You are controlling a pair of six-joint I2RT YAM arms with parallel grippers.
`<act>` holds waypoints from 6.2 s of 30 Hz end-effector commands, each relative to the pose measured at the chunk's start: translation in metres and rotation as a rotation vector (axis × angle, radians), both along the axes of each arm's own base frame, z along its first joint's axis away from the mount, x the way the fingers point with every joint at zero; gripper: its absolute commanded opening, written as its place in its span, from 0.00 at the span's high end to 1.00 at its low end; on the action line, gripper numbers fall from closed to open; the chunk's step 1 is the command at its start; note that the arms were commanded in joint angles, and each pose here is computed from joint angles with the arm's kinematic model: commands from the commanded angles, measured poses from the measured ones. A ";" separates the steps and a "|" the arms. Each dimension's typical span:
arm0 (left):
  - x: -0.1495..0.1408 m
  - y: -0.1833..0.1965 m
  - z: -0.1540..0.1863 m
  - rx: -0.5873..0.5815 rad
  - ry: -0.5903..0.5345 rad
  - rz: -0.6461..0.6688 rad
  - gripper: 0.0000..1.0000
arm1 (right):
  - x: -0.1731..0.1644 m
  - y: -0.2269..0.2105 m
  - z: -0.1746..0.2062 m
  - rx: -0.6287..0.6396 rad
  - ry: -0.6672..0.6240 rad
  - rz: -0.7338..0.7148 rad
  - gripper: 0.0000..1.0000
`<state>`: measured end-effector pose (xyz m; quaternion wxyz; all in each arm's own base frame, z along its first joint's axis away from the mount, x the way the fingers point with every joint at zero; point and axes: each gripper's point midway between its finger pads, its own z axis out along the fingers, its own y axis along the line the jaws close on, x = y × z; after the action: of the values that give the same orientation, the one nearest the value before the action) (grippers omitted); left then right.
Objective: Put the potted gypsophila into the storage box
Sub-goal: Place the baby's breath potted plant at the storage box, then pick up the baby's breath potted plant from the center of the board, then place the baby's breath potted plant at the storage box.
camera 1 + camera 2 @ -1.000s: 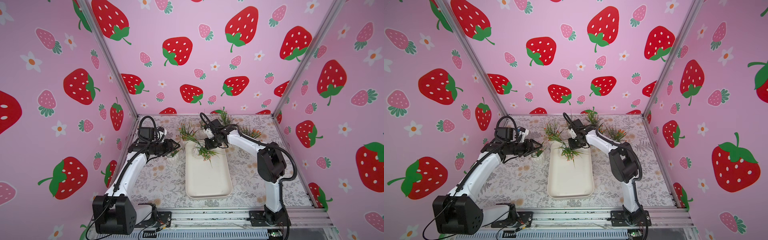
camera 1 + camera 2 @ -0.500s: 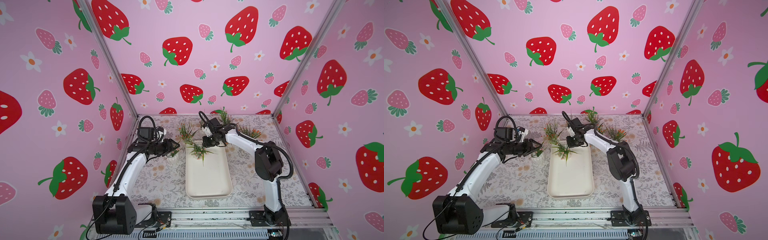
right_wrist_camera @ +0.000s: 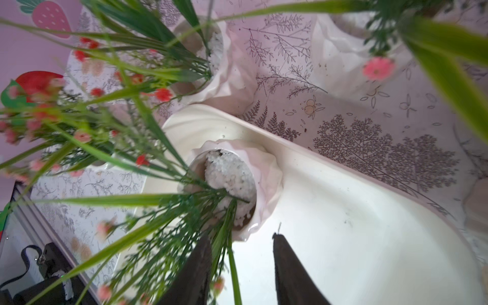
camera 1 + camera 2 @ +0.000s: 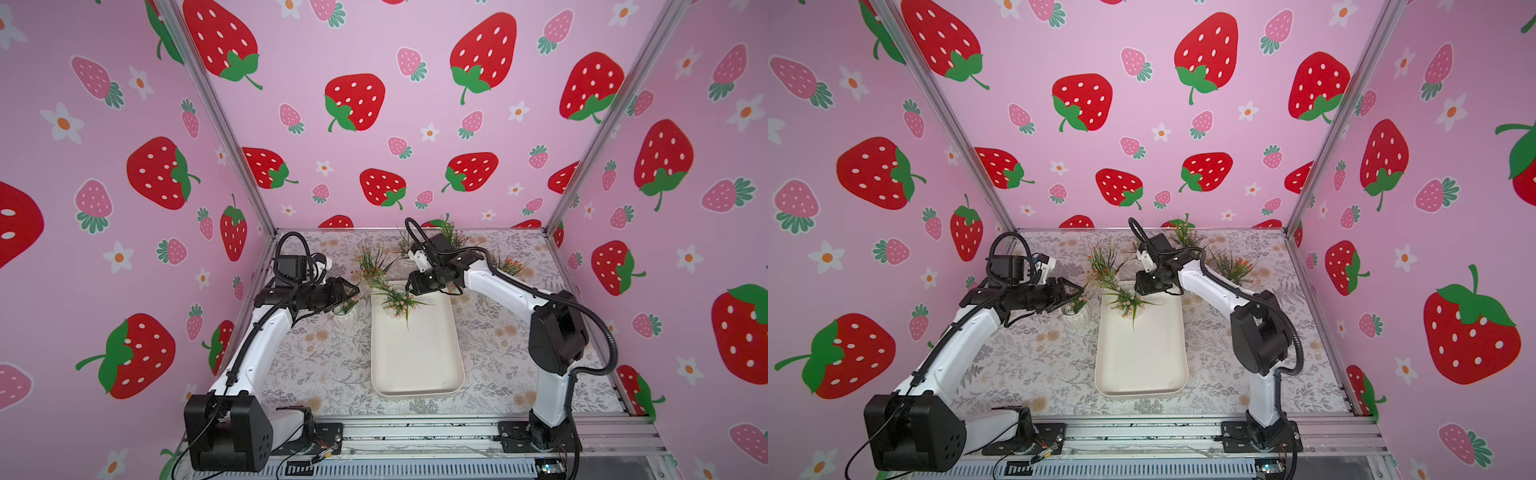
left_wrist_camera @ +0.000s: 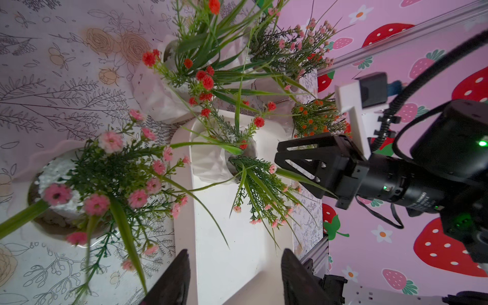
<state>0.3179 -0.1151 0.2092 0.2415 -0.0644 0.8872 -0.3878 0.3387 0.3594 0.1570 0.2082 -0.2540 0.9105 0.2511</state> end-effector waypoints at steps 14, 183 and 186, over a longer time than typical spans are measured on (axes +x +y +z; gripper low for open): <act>-0.009 -0.022 0.039 -0.105 -0.181 -0.091 0.42 | -0.010 -0.146 0.052 0.047 -0.102 -0.195 0.58; -0.038 -0.058 0.023 0.017 -0.145 -0.243 0.42 | -0.026 -0.027 -0.007 -0.551 -0.406 0.381 1.00; -0.038 -0.058 0.020 0.017 -0.134 -0.245 0.42 | -0.028 -0.021 -0.011 -0.528 -0.397 0.395 1.00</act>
<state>0.2770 -0.1703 0.2162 0.2387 0.0556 0.8798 -0.4074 0.3037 0.3167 0.1269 0.2176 -0.5157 0.8280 -0.0334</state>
